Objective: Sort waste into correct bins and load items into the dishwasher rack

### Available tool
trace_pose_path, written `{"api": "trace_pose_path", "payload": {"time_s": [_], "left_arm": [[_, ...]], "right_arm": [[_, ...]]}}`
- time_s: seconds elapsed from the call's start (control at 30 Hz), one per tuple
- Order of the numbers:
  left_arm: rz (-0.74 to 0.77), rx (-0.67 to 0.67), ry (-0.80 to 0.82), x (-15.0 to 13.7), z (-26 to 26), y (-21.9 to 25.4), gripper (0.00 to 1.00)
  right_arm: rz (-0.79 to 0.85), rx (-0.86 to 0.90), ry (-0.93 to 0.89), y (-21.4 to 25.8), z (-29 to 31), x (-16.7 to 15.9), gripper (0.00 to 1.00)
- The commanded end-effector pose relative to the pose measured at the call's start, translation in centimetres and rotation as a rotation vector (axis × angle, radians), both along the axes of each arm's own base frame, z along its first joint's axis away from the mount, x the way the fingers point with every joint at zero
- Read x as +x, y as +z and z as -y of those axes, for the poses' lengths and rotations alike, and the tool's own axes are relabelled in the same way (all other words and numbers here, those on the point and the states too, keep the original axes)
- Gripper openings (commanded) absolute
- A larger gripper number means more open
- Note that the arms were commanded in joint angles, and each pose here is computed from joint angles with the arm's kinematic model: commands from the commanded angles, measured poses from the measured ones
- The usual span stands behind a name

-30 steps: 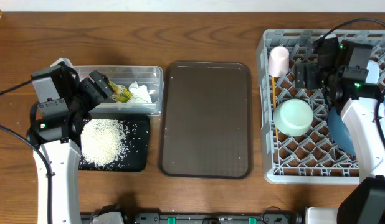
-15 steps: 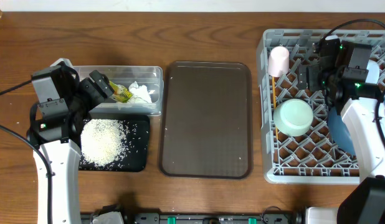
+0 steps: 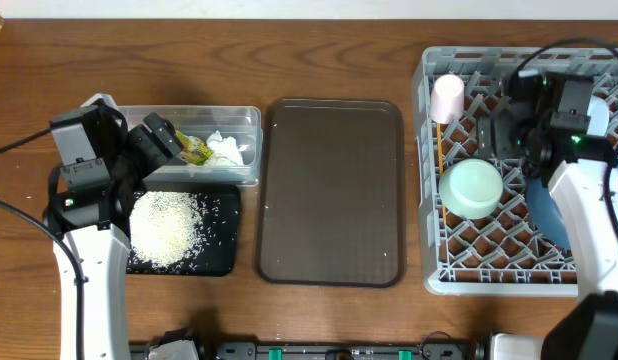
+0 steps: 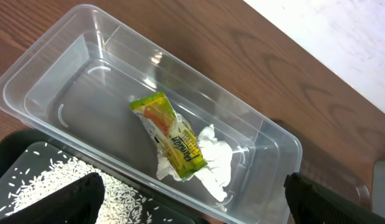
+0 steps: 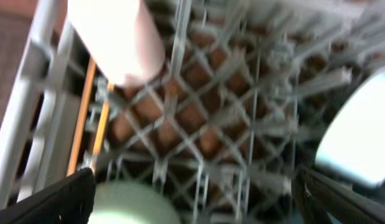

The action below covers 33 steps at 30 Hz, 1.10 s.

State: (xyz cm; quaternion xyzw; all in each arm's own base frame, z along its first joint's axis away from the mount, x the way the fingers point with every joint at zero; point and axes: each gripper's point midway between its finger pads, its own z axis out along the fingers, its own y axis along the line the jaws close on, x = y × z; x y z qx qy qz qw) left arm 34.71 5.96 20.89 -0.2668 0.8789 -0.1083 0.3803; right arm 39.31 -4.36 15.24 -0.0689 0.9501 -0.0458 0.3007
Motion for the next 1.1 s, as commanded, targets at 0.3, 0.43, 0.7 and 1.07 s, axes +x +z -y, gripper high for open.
{"api": "trace_pose_path", "payload": {"time_s": [0.3, 0.43, 0.7, 1.07], "left_arm": [[-0.01, 0.01, 0.005, -0.1, -0.3, -0.3, 0.95], [-0.01, 0.01, 0.005, -0.1, -0.3, -0.3, 0.95], [-0.01, 0.01, 0.005, -0.1, -0.3, -0.3, 0.95], [-0.01, 0.01, 0.005, -0.1, -0.3, -0.3, 0.95]], "right_arm": [[0.366, -0.066, 0.021, 14.7, -1.4, -7.6, 0.99], [0.52, -0.079, 0.038, 19.1, -2.2, -11.4, 0.99], [0.843, -0.043, 0.151, 25.4, -5.2, -20.2, 0.99], [1.055, -0.036, 0.232, 22.4, -6.9, -24.5, 0.99]]}}
